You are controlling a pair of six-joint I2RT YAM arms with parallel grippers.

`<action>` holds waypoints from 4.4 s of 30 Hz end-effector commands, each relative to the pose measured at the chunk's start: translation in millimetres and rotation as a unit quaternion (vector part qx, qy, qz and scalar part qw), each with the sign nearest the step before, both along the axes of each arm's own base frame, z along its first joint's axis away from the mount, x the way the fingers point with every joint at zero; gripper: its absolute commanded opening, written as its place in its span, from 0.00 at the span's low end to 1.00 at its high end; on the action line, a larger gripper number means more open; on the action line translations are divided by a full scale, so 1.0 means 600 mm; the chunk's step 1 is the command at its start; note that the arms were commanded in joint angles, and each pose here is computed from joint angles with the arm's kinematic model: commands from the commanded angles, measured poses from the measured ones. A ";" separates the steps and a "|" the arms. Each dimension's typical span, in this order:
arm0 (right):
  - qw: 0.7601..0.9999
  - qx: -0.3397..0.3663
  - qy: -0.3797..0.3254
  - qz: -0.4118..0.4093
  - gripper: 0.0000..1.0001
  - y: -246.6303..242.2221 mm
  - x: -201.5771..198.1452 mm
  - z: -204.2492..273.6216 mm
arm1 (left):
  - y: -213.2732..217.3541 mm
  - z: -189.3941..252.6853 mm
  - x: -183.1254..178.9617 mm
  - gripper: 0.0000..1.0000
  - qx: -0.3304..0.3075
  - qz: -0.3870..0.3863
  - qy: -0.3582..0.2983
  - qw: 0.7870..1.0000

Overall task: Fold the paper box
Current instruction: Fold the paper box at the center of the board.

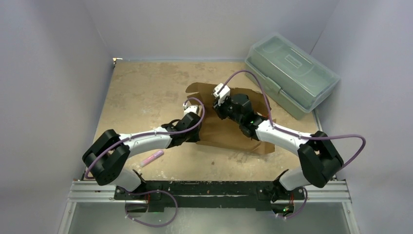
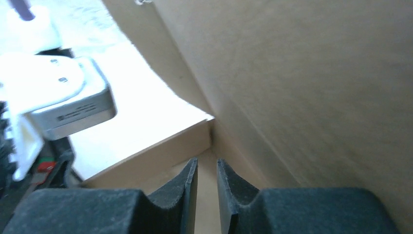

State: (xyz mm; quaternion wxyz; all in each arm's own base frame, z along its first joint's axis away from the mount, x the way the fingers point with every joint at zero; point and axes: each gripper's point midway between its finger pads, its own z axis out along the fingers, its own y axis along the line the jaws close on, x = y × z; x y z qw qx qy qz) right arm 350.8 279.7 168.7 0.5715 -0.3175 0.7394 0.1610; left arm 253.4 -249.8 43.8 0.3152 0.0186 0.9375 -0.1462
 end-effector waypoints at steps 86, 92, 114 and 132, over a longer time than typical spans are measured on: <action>0.863 -0.236 0.046 0.445 0.67 -0.033 -0.215 -0.158 | -0.004 0.014 0.023 0.00 0.009 0.011 -0.030 0.999; 0.862 -0.248 0.056 0.439 0.61 -0.036 -0.211 -0.177 | -0.006 0.018 0.026 0.00 0.005 0.011 -0.032 0.999; 0.858 -0.258 0.100 0.433 0.09 -0.027 -0.215 -0.192 | -0.010 0.040 0.073 0.10 -0.054 -0.001 -0.037 0.998; 0.852 -0.259 0.106 0.441 0.06 -0.022 -0.223 -0.196 | -0.011 0.060 0.135 0.29 -0.019 -0.019 -0.064 0.998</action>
